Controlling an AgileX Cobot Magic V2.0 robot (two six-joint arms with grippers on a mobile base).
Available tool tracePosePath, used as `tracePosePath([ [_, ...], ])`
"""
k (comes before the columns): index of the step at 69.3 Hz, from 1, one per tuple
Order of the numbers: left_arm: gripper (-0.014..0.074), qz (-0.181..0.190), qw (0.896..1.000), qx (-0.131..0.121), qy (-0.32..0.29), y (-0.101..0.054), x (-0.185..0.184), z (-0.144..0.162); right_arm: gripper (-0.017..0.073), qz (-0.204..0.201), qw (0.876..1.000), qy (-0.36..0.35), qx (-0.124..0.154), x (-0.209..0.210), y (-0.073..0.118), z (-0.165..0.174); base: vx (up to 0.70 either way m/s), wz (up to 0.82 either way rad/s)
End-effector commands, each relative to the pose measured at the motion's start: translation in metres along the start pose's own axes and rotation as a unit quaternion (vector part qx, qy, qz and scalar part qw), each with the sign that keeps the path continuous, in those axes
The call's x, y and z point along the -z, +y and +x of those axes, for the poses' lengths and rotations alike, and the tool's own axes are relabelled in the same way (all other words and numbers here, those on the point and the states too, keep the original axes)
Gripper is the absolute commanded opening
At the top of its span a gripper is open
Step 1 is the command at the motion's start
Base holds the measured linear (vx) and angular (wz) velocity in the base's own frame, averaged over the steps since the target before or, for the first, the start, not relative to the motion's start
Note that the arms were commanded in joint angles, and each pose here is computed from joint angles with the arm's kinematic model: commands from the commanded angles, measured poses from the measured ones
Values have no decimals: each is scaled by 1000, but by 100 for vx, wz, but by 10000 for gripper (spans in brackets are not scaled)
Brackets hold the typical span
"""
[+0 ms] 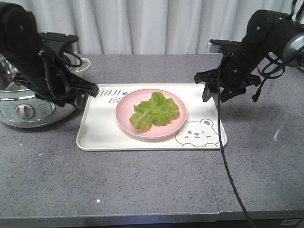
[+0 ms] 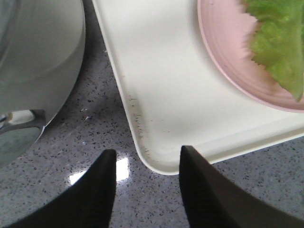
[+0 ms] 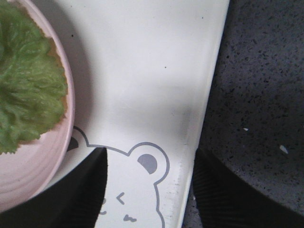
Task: Transfer vegetables to tray and serve
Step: 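Move both grippers to opposite short edges of the cream tray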
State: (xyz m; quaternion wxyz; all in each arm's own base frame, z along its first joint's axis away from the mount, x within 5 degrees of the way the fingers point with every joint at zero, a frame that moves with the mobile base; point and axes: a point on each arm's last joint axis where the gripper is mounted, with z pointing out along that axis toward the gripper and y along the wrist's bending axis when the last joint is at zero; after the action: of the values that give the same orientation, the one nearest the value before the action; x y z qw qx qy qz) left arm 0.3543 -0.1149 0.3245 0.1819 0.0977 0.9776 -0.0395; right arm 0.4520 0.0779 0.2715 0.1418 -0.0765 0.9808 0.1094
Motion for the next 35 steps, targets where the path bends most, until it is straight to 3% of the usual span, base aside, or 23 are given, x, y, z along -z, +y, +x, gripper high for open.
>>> tracePosePath([
  [1,297,7,999,6,-32,-2,11,-5,391,4,1000,-18,2,31,3,1,0,0],
  [25,297,-4,1000,3,-14,0,-8,-8,391,23,999,-15,-21,30,-1,1,0,0],
  [35,297,-3,1000,3,-20,0,-8,-9,391,35,999,-15,-17,31,-3,1,0,0],
])
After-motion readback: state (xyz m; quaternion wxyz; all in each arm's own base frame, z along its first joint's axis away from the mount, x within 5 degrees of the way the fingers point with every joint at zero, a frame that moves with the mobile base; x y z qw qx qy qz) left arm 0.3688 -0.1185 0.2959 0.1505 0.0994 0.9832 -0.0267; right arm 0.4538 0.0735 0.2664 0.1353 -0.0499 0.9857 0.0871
